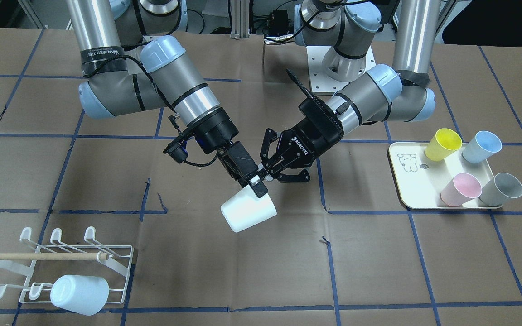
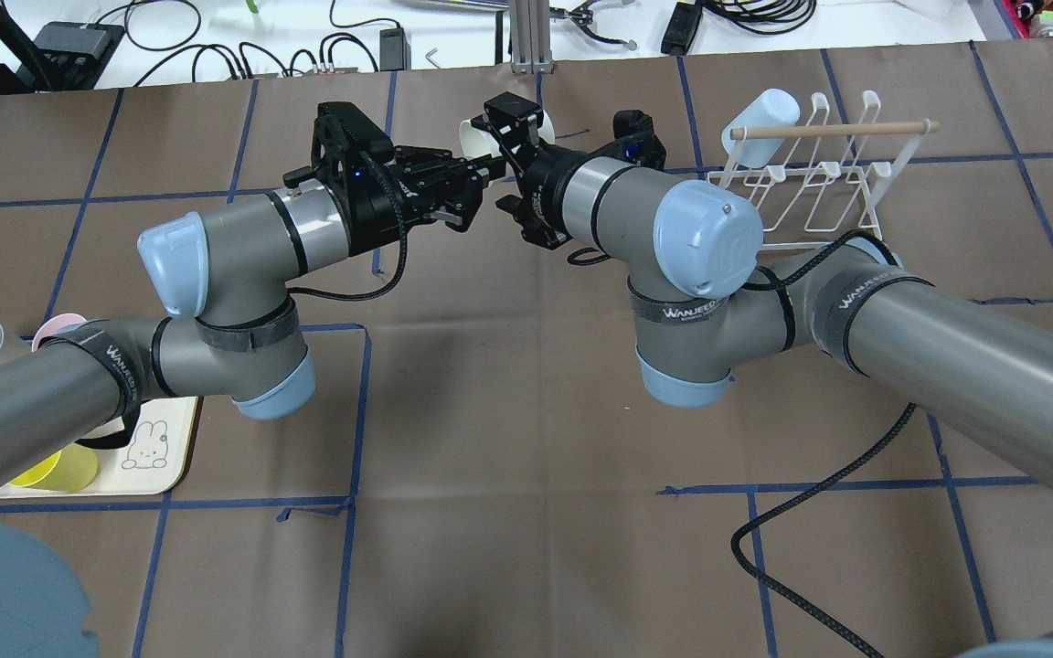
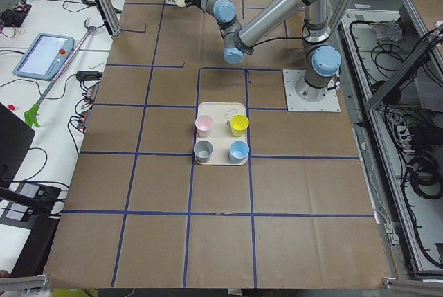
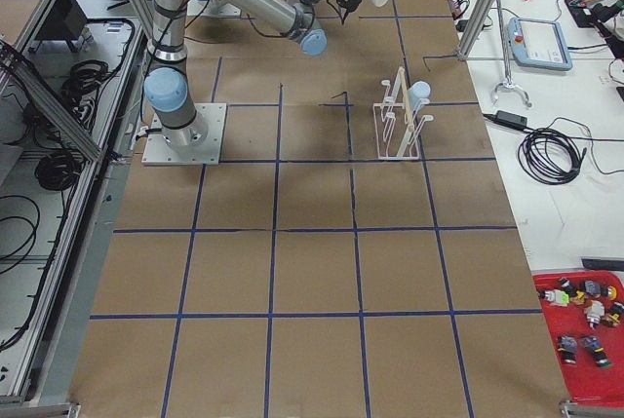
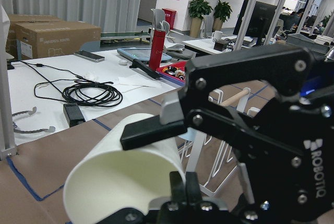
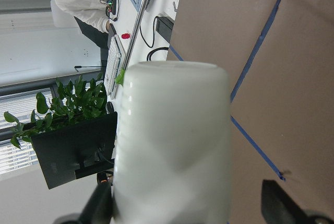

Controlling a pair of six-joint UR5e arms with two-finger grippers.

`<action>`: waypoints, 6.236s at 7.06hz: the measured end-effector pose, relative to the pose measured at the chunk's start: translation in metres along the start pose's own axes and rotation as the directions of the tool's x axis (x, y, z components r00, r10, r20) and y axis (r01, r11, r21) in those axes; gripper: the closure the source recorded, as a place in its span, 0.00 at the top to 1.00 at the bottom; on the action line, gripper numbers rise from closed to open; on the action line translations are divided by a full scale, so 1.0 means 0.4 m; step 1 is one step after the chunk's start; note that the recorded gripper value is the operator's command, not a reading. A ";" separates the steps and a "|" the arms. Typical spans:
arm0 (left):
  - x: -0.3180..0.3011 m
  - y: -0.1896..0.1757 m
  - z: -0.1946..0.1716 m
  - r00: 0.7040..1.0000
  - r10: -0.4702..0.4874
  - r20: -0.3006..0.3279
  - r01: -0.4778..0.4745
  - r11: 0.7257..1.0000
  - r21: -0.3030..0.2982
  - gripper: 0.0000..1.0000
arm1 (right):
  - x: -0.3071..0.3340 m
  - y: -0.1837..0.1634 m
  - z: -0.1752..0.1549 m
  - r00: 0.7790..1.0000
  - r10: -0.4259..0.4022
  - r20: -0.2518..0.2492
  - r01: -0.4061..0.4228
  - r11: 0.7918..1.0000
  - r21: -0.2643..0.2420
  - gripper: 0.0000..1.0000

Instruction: Transfer IKEA cup to right arm and place on rack

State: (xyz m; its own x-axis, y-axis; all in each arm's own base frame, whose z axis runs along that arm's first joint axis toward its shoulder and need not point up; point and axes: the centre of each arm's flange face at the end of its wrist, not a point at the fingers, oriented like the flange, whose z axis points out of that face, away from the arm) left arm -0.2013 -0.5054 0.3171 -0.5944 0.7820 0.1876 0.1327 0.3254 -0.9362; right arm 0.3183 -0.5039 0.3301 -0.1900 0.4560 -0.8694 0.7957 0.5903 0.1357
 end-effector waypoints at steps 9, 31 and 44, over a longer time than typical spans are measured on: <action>0.002 -0.002 -0.002 0.999 -0.035 -0.001 0.035 0.999 0.002 0.06 | -0.039 -0.072 0.043 1.000 0.008 0.025 -0.009 1.000 0.012 1.00; -0.012 -0.023 -0.025 0.998 -0.044 0.037 0.043 0.998 0.036 1.00 | -0.038 -0.097 0.042 1.000 0.022 0.021 -0.022 1.000 0.010 0.32; -0.347 -0.239 -0.266 0.634 -0.219 0.741 0.586 0.762 -0.276 1.00 | -0.129 -0.842 -0.306 -0.005 -0.828 -0.561 0.996 -0.055 0.073 0.09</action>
State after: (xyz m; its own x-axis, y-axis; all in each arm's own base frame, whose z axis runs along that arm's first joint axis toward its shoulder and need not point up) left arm -0.0472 -0.5886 0.4121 -0.9941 0.0305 0.1041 -0.0285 0.8528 -0.5215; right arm -0.0102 -0.6447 0.3873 -0.9804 -0.1177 0.1580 -0.1911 0.3730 -0.9079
